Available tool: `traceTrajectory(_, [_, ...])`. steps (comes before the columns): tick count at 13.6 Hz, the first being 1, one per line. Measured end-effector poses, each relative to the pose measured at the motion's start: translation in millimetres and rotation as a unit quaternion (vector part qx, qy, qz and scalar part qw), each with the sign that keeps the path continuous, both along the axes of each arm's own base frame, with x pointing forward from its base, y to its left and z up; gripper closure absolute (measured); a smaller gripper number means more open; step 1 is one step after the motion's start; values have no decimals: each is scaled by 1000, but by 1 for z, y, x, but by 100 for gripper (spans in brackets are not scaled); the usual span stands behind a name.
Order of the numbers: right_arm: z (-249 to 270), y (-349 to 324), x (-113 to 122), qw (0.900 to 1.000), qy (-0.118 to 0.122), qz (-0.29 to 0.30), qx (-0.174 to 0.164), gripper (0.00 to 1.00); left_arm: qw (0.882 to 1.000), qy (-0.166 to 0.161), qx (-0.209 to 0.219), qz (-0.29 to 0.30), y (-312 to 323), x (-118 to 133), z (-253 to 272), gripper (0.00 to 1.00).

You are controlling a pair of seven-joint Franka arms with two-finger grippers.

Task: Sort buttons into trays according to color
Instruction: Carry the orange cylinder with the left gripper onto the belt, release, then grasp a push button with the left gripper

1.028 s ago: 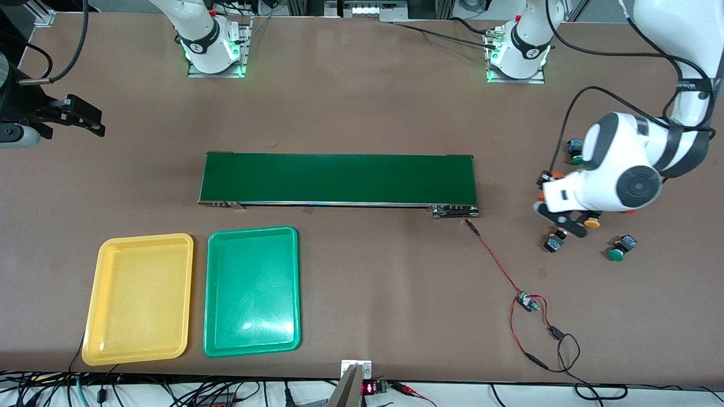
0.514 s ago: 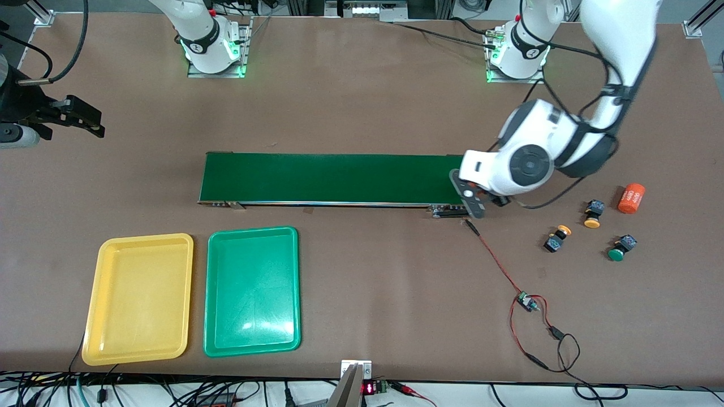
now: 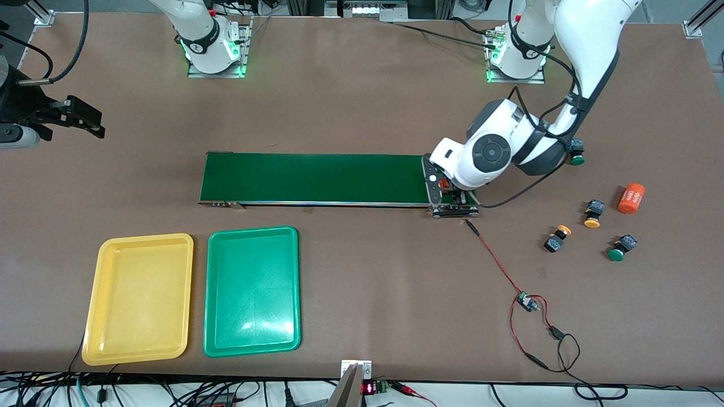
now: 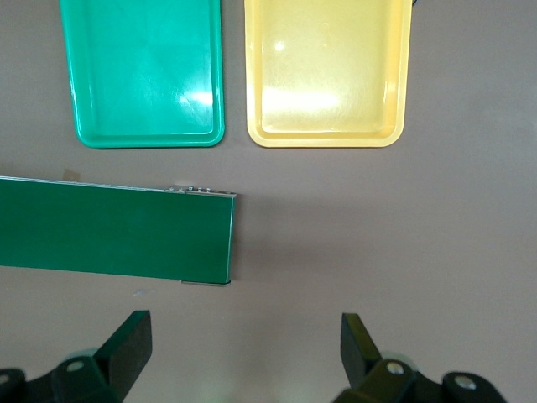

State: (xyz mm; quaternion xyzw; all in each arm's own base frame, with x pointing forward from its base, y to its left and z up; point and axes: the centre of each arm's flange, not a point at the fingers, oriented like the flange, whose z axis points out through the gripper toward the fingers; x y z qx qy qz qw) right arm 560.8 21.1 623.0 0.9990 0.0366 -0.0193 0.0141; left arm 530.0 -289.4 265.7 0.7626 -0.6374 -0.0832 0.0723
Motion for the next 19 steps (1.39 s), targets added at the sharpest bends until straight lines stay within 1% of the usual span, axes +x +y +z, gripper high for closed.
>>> traceTrajectory(2, [0,0,0,1000,0,0,0,0,1000,2,0,-11,-11,-7,-2,23])
traceTrajectory(4, [0,0,0,1000,0,0,0,0,1000,1,0,-9,-9,-5,-1,4])
traceTrajectory(5, [0,0,0,1000,0,0,0,0,1000,0,0,-5,-6,-2,1,0])
traceTrajectory(6, [0,-1,0,1000,0,0,0,0,1000,0,3,5,1,5,8,0])
traceTrajectory(8, [0,-1,0,1000,0,-1,0,0,999,4,21,41,25,26,36,0])
traceTrajectory(10, [0,-1,0,1000,0,-1,0,0,995,14,43,85,61,49,77,0])
traceTrajectory(12, [0,-1,0,1000,0,-1,0,0,991,13,58,120,103,70,104,0])
traceTrajectory(14, [0,-1,0,1000,0,-1,0,0,987,-3,92,135,148,84,104,0])
traceTrajectory(16, [0,-1,0,1000,0,-1,0,0,981,-25,148,119,180,98,88,0])
traceTrajectory(17, [0,-1,0,1000,0,-1,0,0,979,-35,167,111,190,108,79,0])
traceTrajectory(18, [0,-1,0,1000,0,-1,0,0,978,-39,174,109,197,118,71,0])
traceTrajectory(19, [0,-1,0,1000,0,-1,0,0,978,-39,172,113,203,128,64,0])
